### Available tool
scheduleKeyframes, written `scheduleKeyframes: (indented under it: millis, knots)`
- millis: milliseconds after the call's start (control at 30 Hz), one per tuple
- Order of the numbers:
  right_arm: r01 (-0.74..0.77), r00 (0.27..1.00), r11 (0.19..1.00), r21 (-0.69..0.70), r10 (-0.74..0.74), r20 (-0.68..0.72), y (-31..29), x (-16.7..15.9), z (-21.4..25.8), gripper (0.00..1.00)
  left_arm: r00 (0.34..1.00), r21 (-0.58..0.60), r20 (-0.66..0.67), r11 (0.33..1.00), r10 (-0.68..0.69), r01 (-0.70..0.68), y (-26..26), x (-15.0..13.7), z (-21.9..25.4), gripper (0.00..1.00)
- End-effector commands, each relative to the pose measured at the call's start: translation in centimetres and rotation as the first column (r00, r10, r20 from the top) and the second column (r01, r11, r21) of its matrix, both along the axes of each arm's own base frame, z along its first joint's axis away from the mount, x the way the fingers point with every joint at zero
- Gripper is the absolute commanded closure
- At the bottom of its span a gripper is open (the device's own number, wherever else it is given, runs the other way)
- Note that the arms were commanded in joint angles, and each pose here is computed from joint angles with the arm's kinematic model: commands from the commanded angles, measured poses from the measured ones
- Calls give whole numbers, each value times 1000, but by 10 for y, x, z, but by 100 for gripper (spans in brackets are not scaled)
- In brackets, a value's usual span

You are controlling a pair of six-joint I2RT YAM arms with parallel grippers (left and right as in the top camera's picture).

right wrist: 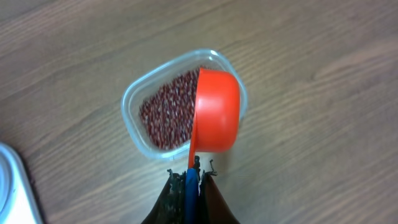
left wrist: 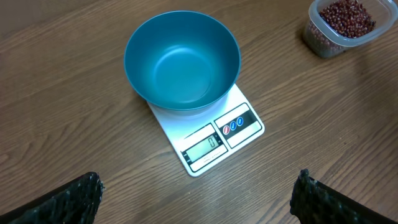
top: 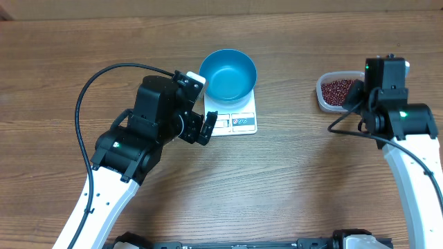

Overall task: Scoop item into bowl and weigh 150g on scale
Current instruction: 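Lower the red cup into the red beans with the right gripper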

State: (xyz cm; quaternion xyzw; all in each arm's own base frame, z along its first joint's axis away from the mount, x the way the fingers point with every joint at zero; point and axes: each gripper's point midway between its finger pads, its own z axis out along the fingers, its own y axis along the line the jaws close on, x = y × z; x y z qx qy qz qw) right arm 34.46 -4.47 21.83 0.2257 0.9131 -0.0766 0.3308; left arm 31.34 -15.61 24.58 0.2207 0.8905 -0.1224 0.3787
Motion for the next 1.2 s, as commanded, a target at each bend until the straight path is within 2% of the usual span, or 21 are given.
scheduleKeyframes:
  millis: [0, 233, 633, 800, 1167]
  knots:
    - [-4, 999, 999, -45, 6, 43, -5, 14, 11, 96, 1000, -5, 17, 1000, -21, 21, 0, -3, 5, 0]
    - [9, 998, 999, -45, -6, 65, -9, 27, 9, 96, 1000, -5, 17, 1000, -21, 21, 0, -3, 5, 0]
    - [30, 999, 996, -83, -33, -41, -41, 37, -27, 96, 1000, -5, 17, 1000, -21, 21, -1, -2, 5, 0]
    - [-66, 995, 997, -30, 64, -74, -27, 45, -42, 96, 1000, -5, 17, 1000, -21, 21, 0, -3, 5, 0]
    - [-129, 984, 991, -20, 126, -129, -21, 48, -58, 96, 1000, -5, 17, 1000, -21, 21, 0, -3, 5, 0]
